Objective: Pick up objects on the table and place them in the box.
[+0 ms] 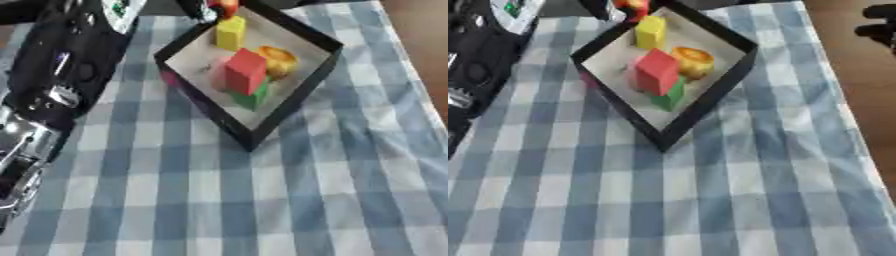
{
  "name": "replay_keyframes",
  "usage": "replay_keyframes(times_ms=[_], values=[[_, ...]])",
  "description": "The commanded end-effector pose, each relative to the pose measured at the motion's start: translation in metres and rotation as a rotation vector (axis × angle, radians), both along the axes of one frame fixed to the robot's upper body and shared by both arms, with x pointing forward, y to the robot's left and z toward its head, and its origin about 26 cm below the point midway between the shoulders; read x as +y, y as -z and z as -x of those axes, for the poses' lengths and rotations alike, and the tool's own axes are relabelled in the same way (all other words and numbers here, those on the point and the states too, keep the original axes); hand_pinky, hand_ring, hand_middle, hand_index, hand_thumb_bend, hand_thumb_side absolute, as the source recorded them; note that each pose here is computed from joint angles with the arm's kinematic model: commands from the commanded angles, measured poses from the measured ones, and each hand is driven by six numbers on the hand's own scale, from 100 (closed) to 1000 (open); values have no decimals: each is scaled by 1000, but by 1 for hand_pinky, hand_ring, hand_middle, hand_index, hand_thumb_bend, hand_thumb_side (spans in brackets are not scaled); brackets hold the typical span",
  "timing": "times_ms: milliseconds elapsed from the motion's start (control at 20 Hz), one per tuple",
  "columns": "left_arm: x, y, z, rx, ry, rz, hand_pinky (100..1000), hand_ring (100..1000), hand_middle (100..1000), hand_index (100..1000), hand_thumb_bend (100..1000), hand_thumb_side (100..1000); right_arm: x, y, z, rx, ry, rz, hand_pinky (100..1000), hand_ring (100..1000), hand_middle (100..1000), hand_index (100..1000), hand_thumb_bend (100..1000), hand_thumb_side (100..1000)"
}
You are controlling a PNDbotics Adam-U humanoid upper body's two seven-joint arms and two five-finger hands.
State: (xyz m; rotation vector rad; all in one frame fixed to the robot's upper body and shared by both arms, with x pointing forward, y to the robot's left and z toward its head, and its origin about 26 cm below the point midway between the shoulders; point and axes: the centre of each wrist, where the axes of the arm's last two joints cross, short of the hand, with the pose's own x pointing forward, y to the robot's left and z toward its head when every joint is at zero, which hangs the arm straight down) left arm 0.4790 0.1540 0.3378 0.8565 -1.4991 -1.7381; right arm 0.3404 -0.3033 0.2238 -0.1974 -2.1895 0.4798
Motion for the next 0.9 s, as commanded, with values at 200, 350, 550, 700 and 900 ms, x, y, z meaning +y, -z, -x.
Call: replay_keyframes(times_ms=[200, 350, 550, 700, 900], values=[[10, 15, -12, 17, -70, -21, 718, 682, 610, 680, 404, 222, 1, -12, 2, -35, -14, 6, 938, 789, 801, 783, 100, 799], [12, 23, -15, 25, -78, -30, 752, 738, 684, 791, 517, 344, 1, -12, 2, -34, -13, 5, 937, 789, 801, 783, 100, 801], [13, 22, -13, 19, -62, -44, 783, 787, 751, 893, 631, 400, 0, -10, 2, -30, -8, 6, 937, 788, 800, 782, 100, 802], [16, 14, -9, -18, -55, 1, 774, 778, 741, 892, 602, 405, -1, -9, 2, -25, -3, 6, 937, 788, 800, 782, 100, 803], [27, -9, 3, -138, -47, 135, 749, 744, 693, 850, 464, 345, -3, -8, 3, -24, 5, 6, 937, 788, 800, 782, 100, 800]])
